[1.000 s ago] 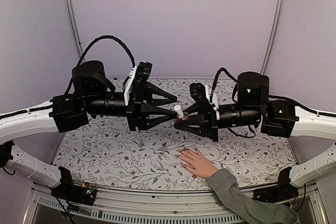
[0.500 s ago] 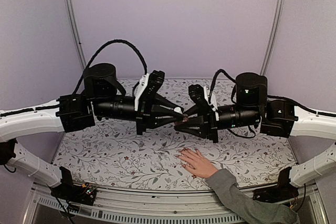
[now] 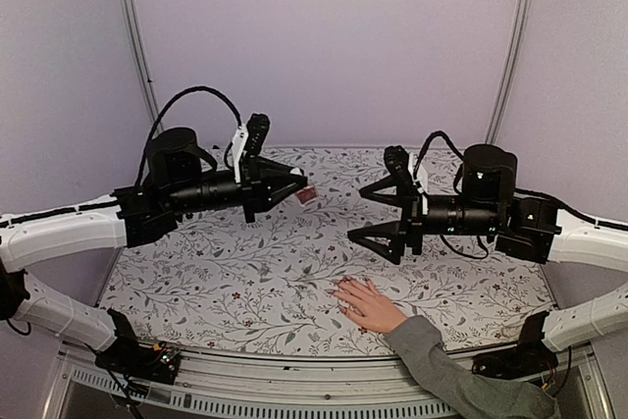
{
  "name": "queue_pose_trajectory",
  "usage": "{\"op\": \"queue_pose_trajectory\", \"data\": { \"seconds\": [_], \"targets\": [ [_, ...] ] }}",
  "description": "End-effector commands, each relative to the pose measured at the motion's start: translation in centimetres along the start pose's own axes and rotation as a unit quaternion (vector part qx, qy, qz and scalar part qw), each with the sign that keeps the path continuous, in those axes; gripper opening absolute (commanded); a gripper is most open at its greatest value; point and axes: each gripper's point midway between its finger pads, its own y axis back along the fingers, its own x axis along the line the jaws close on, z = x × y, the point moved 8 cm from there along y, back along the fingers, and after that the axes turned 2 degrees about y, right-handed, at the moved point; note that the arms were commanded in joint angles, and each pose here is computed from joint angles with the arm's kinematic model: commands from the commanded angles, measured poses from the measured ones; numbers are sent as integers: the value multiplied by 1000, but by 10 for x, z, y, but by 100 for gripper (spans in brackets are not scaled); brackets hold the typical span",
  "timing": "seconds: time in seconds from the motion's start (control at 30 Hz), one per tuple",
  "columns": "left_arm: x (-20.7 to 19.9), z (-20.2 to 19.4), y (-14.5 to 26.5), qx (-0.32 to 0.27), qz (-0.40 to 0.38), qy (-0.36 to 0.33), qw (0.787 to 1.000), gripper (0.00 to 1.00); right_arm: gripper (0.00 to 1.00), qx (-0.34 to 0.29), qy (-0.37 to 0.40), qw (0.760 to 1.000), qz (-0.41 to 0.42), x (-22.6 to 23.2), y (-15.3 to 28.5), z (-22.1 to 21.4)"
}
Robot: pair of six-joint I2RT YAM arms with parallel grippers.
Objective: Paint the nails
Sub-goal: Place the nail polish bottle at the center of the board.
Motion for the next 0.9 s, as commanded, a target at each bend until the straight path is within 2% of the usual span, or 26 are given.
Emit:
{"op": "queue_pose_trajectory", "data": {
  "seconds": [0.0, 0.13, 0.23, 0.37, 0.87],
  "targets": [
    [43, -4, 4, -41, 92, 36, 994, 0, 98, -24, -21, 998, -49, -13, 12, 1],
    [76, -31, -1, -30, 179, 41, 983, 0, 99, -23, -33, 997, -70, -19, 21, -5],
    [101, -59, -13, 1, 236, 49, 971, 0, 99, -23, -38, 996, -84, -23, 26, -9],
    [119, -87, -25, 22, 267, 52, 962, 0, 99, -20, -43, 994, -94, -28, 30, -14],
    [164, -172, -68, 91, 258, 84, 958, 0, 99, -6, -43, 995, -94, -31, 30, -25]
  ]
}}
